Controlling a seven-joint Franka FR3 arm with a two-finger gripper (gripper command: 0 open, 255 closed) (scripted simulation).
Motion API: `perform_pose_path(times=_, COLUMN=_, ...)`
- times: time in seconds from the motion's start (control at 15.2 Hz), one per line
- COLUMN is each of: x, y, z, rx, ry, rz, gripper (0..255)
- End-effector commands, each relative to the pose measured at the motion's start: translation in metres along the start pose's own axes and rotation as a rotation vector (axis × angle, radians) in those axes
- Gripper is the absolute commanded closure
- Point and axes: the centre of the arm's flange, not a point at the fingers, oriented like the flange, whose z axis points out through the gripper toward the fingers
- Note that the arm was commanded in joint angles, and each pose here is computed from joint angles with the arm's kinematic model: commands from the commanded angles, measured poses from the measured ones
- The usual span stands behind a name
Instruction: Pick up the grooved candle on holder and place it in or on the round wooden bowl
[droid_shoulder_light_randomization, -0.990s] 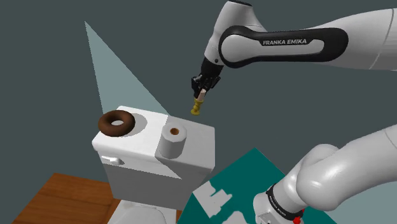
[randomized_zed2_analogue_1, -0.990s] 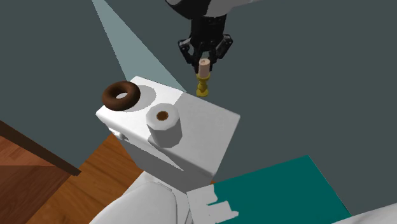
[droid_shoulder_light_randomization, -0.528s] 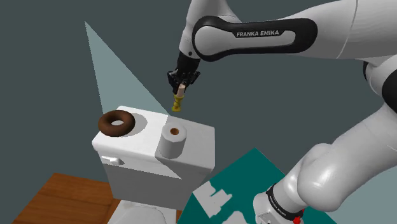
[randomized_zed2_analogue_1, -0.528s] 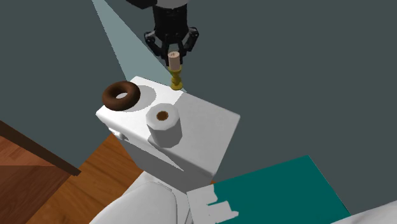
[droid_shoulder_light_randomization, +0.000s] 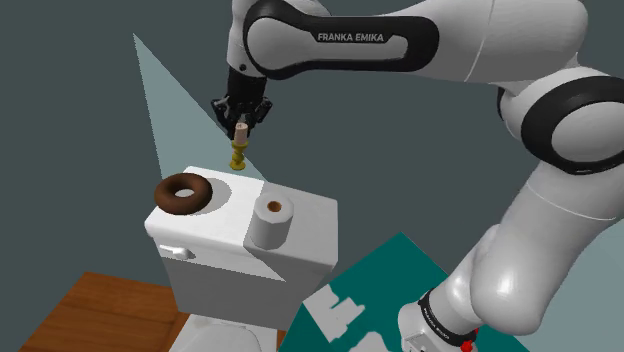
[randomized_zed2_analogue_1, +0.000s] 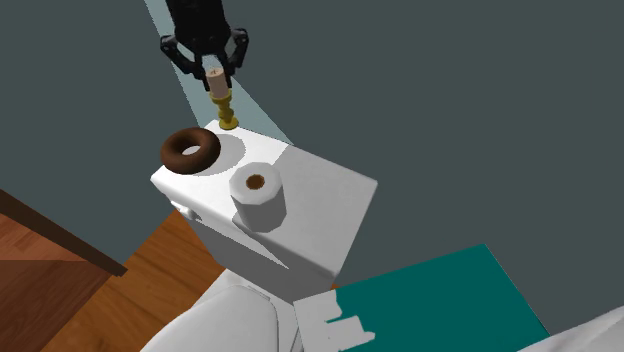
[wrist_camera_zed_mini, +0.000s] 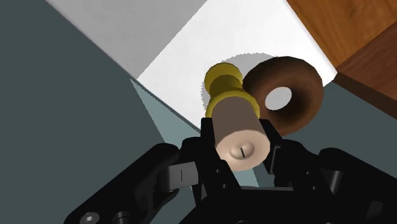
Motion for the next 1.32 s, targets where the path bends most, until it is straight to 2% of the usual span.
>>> perform_pose_path(times=0.0, x=0.014, y=-0.023, z=-0.001, rx=0.000, ry=0.000, rz=0.002, gripper=255)
perform_pose_path(times=0.53, x=0.072, y=-0.122, z=-0.002, rx=0.000, ry=0.000, rz=0.002, gripper=255)
perform_pose_path(times=1.25, x=0.065, y=-0.120, z=0.055, rx=0.000, ry=0.000, rz=0.002, gripper=255)
